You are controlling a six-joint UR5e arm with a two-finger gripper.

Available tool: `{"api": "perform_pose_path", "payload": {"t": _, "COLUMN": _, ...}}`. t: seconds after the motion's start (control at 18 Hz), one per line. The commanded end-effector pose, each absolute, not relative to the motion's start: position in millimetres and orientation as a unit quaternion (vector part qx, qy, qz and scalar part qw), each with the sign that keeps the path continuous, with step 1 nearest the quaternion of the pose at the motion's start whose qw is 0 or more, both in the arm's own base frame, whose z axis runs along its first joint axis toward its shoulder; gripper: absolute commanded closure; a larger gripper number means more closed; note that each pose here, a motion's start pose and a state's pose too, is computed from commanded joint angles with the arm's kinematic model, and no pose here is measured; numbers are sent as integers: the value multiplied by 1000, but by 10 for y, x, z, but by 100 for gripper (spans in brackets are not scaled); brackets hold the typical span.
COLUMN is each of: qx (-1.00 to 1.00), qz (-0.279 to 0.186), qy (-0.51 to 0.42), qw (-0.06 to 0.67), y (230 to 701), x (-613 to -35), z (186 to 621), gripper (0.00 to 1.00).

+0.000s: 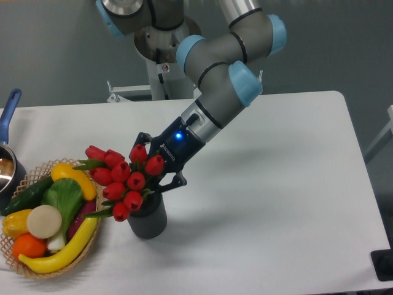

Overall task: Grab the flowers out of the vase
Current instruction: 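Lift the gripped tulips upward out of the grey vase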

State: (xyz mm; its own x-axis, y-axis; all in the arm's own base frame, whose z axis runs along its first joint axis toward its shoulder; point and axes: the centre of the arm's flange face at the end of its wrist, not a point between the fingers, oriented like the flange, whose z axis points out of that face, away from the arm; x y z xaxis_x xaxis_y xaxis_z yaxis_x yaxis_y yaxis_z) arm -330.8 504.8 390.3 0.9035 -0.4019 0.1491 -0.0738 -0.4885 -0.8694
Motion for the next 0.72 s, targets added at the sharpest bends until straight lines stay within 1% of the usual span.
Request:
{"api": "perform_pose_path", "payload": {"t": 0.22, "qx": -826, "qz": -197, "qy": 116, "qw": 515, "y": 5018, "x": -3330, "z": 4038, "gripper": 56}}
{"api": "perform_pose_path", "payload": {"t": 0.72, "qx": -826, "qz": -192, "qy": 87, "qw": 524, "y": 4978, "x": -3436, "z": 4447, "gripper": 56}}
